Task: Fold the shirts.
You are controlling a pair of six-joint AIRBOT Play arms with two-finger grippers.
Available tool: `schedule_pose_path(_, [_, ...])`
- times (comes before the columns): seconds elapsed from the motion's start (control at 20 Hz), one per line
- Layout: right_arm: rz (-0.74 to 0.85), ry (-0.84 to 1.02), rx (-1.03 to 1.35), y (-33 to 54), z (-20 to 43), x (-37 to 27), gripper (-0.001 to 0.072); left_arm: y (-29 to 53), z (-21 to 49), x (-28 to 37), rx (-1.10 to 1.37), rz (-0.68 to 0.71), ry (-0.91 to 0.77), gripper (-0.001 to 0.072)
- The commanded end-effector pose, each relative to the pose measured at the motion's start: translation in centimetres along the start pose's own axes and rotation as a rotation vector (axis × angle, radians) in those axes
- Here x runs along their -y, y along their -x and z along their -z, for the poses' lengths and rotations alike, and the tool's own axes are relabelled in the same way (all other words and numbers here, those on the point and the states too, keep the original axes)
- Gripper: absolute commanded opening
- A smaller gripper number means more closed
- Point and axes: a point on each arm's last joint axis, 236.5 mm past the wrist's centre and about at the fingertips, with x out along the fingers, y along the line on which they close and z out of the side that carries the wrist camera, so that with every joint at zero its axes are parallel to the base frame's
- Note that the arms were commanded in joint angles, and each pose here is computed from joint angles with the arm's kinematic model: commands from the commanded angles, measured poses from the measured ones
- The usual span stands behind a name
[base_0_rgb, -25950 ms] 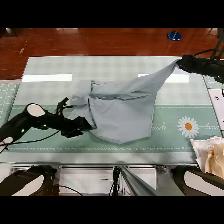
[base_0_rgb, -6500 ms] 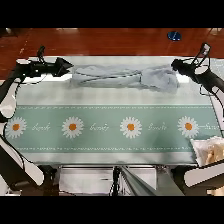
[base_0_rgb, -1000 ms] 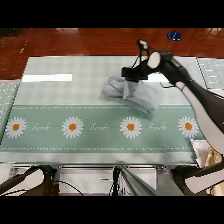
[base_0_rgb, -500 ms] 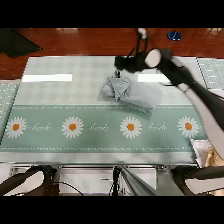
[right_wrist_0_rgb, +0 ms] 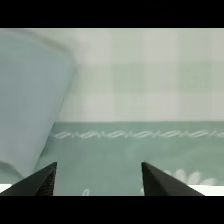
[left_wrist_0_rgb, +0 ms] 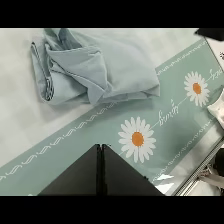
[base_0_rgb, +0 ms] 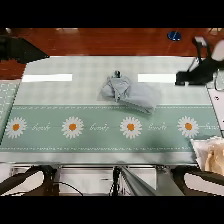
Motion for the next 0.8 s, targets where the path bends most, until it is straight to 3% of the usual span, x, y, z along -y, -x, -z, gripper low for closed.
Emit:
schedule_pose_path(0.0, [-0.353, -0.211, -0.1, -3.9, 4.4, -1.7, 0.059, -0.2, 0.1, -0.2, -0.005, 0.002, 0.004, 0.0024])
schedule_pose_path(0.2, [-0.41, -0.282, -0.121, -8.6, 7.8, -2.7, 0.0592, -0.2, 0.1, -0.1, -0.005, 0.003, 0.007, 0.0024])
schedule_pose_path(0.4, [-0.559, -0.392, 0.046, -9.6, 5.0, -5.0, 0.0592, -0.2, 0.1, -0.1, -0.006, 0.003, 0.008, 0.0024])
schedule_pose_path(0.75, [-0.602, -0.462, 0.069, -11.2, 3.6, -6.4, 0.0592, -0.2, 0.1, -0.1, -0.006, 0.003, 0.007, 0.0024])
